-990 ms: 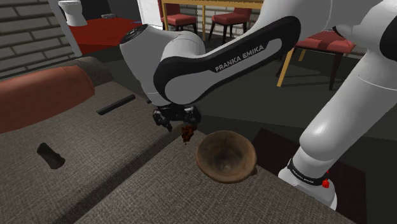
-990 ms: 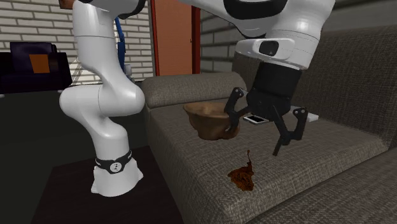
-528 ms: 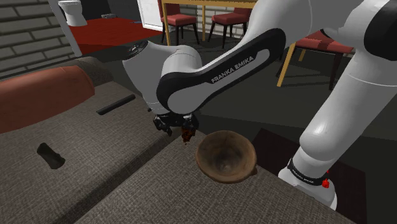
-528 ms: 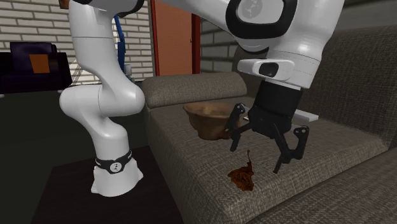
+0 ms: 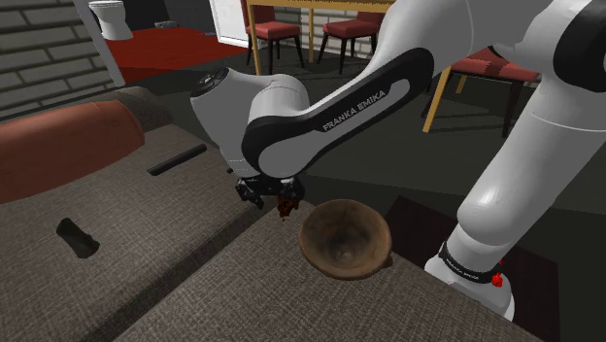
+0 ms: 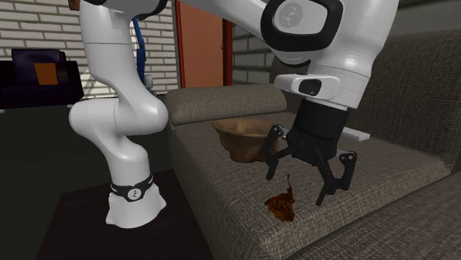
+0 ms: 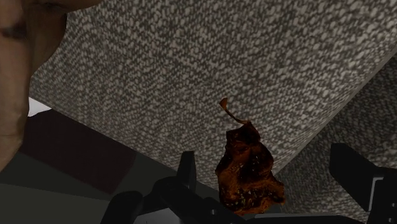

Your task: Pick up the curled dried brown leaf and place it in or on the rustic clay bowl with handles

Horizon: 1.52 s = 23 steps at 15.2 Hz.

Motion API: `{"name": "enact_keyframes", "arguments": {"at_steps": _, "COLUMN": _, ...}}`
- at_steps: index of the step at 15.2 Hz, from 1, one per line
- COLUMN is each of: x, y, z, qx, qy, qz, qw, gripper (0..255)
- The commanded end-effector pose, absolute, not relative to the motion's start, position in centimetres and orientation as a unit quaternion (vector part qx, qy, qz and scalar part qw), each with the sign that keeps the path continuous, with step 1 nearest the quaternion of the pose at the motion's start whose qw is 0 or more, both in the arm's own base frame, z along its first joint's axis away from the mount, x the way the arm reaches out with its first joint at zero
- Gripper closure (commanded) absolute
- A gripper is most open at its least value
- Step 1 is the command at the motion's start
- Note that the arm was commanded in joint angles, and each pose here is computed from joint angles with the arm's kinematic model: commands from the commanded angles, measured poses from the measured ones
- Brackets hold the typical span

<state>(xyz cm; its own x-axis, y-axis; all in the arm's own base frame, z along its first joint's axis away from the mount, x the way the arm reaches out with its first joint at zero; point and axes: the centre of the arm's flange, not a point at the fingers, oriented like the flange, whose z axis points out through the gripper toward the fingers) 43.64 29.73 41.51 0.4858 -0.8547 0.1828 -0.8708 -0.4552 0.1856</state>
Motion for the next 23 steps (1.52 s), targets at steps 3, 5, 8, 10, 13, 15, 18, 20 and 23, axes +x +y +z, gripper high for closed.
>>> {"name": "enact_keyframes", "arguments": {"at_steps": 3, "x": 43.6, "y": 29.7, "z": 41.5, "qx": 0.852, "qy": -0.506, "qz": 0.032, "qw": 0.128, "gripper": 255}}
{"name": "enact_keyframes", "arguments": {"at_steps": 5, "x": 43.6, "y": 29.7, "z": 41.5, "qx": 0.852, "qy": -0.506, "qz": 0.032, "qw": 0.128, "gripper": 255}}
{"name": "enact_keyframes", "arguments": {"at_steps": 8, "x": 43.6, "y": 29.7, "z": 41.5, "qx": 0.852, "qy": -0.506, "qz": 0.032, "qw": 0.128, "gripper": 255}}
{"name": "enact_keyframes", "arguments": {"at_steps": 10, "x": 43.6, "y": 29.7, "z": 41.5, "qx": 0.852, "qy": -0.506, "qz": 0.032, "qw": 0.128, "gripper": 255}}
{"name": "enact_keyframes", "arguments": {"at_steps": 13, "x": 43.6, "y": 29.7, "z": 43.1, "qx": 0.852, "qy": -0.506, "qz": 0.032, "qw": 0.128, "gripper": 255}}
{"name": "enact_keyframes", "arguments": {"at_steps": 15, "x": 43.6, "y": 29.7, "z": 44.1, "qx": 0.852, "qy": -0.506, "qz": 0.032, "qw": 0.128, "gripper": 255}}
{"name": "enact_keyframes", "arguments": {"at_steps": 18, "x": 43.6, "y": 29.7, "z": 45.7, "qx": 0.852, "qy": -0.506, "qz": 0.032, "qw": 0.128, "gripper": 255}}
{"name": "enact_keyframes", "arguments": {"at_steps": 20, "x": 43.6, "y": 29.7, "z": 46.8, "qx": 0.852, "qy": -0.506, "qz": 0.032, "qw": 0.128, "gripper": 255}}
{"name": "enact_keyframes", "arguments": {"at_steps": 23, "x": 43.6, "y": 29.7, "z": 48.4, "qx": 0.852, "qy": -0.506, "qz": 0.032, "qw": 0.128, "gripper": 255}}
